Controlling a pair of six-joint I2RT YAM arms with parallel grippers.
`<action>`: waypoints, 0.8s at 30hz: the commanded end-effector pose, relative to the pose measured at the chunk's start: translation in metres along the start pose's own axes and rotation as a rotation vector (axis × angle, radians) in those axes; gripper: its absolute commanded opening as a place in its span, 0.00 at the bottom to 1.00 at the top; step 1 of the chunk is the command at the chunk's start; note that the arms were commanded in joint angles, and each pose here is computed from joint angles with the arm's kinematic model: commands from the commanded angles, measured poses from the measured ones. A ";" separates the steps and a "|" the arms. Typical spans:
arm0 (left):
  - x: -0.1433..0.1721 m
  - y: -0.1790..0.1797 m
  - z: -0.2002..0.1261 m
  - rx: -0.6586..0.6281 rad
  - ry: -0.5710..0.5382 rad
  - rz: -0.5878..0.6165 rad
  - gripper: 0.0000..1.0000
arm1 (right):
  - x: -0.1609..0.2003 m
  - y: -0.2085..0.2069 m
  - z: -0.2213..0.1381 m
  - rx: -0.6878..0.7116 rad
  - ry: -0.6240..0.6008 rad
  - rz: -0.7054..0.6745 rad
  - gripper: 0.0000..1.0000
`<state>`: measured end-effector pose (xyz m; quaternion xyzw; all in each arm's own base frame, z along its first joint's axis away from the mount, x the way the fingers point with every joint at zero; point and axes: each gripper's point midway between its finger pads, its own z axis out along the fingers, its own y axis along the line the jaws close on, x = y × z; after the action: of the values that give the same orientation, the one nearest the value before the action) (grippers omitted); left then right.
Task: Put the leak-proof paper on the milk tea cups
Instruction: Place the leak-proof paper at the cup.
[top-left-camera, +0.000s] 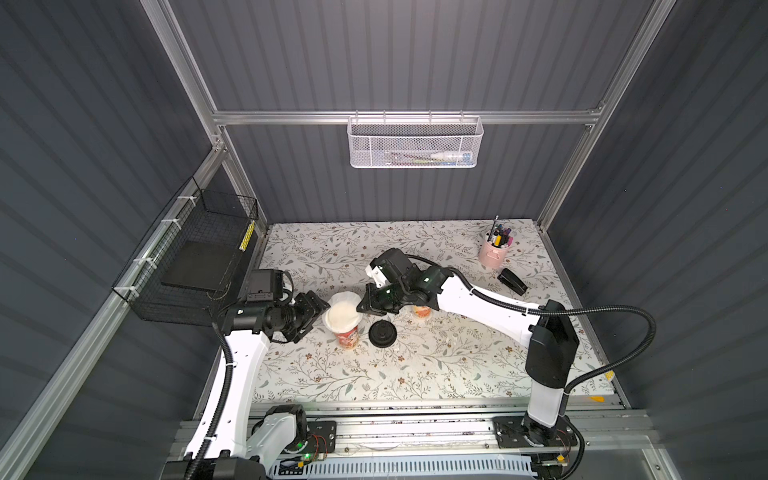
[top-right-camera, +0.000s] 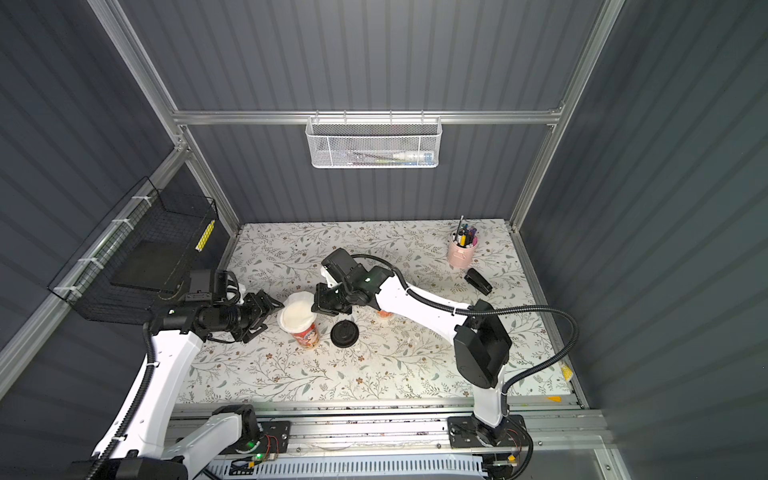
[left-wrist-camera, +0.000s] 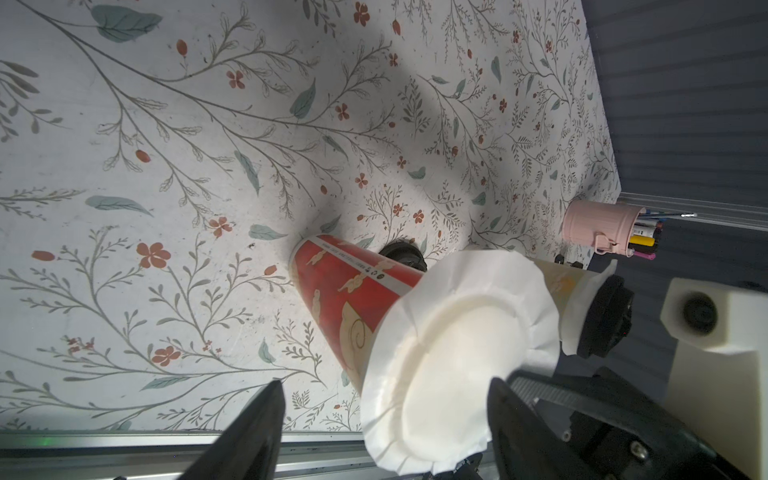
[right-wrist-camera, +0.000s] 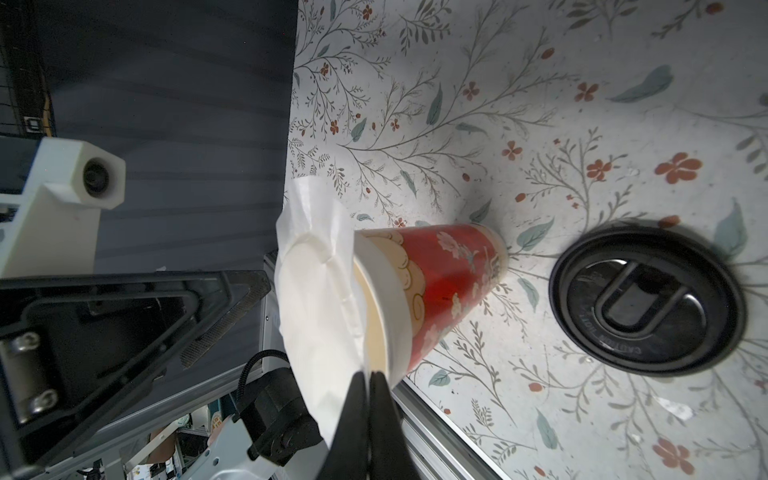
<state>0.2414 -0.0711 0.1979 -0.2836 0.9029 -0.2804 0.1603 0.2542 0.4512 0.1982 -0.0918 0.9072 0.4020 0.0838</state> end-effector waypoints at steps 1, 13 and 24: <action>0.007 0.003 0.006 0.010 0.039 0.008 0.75 | 0.002 0.000 -0.002 0.013 0.023 -0.014 0.06; 0.009 0.005 0.007 0.005 0.049 0.006 0.71 | 0.001 -0.002 0.003 0.022 0.031 -0.013 0.23; 0.008 0.004 0.005 0.004 0.042 0.009 0.72 | -0.004 -0.002 -0.004 0.050 0.008 -0.043 0.37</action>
<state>0.2367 -0.0736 0.1879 -0.2821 0.9055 -0.2824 0.1441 0.2555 0.4519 0.1959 -0.1051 0.9124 0.3873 0.0803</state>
